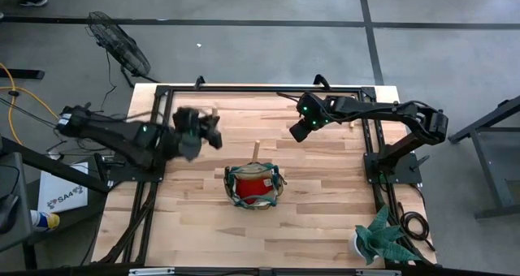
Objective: Pick & Place Garden tools in Gardening bag
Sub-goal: Put the left light brown trowel into the white gardening bag
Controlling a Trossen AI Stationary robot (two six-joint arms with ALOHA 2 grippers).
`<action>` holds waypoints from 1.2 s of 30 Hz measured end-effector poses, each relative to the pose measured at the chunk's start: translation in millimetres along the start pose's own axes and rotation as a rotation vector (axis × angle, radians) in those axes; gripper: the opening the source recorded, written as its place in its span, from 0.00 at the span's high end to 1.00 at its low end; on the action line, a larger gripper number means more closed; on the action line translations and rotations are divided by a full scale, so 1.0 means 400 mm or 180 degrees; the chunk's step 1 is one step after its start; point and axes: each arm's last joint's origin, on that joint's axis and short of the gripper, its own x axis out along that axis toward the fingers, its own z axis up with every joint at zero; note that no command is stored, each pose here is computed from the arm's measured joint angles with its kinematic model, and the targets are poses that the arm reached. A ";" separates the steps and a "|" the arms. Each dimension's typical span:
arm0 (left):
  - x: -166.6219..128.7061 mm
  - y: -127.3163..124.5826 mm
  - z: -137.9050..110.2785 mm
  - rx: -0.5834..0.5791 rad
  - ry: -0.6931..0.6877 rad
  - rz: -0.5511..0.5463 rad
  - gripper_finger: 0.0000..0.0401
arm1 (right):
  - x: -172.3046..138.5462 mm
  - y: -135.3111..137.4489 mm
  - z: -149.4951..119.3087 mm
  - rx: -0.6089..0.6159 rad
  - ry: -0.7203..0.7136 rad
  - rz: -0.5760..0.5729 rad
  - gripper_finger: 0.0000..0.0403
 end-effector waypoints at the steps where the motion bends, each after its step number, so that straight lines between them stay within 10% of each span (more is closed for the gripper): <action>1: -0.013 -0.015 -0.010 0.0015 -0.0099 -0.0048 0.86 | 0.000 0.000 0.000 0.0007 -0.0006 0.0003 0.86; 15: -0.156 -0.204 -0.096 0.0318 -0.1071 -0.0236 0.86 | 0.000 0.001 0.001 0.0017 -0.0018 0.0011 0.86; 36: -0.226 -0.412 -0.164 0.0805 -0.1063 -0.0321 0.86 | -0.001 0.013 0.025 0.0025 -0.0331 0.0171 0.86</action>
